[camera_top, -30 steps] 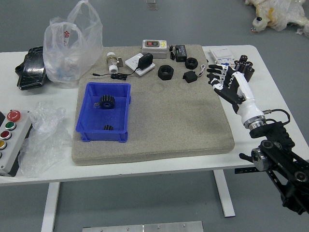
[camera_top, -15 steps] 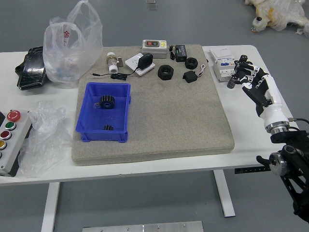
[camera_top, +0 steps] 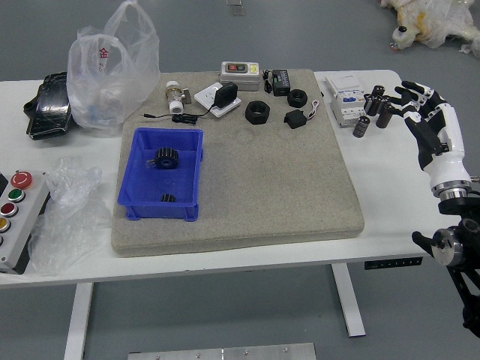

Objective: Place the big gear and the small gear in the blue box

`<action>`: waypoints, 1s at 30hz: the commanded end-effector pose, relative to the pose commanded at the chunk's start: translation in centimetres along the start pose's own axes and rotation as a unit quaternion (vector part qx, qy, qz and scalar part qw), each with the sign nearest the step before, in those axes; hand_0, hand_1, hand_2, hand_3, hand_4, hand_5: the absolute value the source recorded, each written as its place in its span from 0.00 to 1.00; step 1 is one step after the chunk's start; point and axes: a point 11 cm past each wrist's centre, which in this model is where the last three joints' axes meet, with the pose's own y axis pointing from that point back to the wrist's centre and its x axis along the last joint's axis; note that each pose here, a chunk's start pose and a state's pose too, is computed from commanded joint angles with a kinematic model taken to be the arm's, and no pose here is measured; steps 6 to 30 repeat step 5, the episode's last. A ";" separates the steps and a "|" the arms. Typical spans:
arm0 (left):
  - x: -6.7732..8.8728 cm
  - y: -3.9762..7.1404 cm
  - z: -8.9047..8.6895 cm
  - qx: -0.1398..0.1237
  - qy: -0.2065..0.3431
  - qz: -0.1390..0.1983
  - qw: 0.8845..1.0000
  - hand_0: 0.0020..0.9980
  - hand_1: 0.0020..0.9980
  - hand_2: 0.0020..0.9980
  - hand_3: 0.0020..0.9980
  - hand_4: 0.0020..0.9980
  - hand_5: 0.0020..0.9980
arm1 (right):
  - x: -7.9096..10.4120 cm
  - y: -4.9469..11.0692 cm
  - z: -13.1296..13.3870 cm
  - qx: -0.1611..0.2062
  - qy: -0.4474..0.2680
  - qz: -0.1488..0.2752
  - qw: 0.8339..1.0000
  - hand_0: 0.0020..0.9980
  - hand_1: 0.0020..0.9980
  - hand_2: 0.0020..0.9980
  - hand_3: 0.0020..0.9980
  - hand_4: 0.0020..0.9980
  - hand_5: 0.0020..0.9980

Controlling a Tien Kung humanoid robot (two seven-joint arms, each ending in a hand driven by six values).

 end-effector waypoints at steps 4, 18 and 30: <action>-0.2 0.0 -0.3 0.003 0.004 -0.002 1.000 0.70 0.62 0.62 0.79 0.71 0.42 | 0.2 0.0 -0.1 0.000 0.003 0.001 1.000 0.58 0.64 0.67 0.66 0.55 0.28; -0.3 -0.1 -0.3 0.004 0.005 -0.002 1.000 0.70 0.62 0.62 0.79 0.71 0.42 | 0.3 0.0 -0.1 0.000 0.004 0.001 1.000 0.58 0.64 0.67 0.66 0.55 0.28; -0.3 -0.1 -0.3 0.004 0.005 -0.002 1.000 0.70 0.62 0.62 0.79 0.71 0.42 | 0.3 0.0 -0.1 0.000 0.004 0.001 1.000 0.58 0.64 0.67 0.66 0.55 0.28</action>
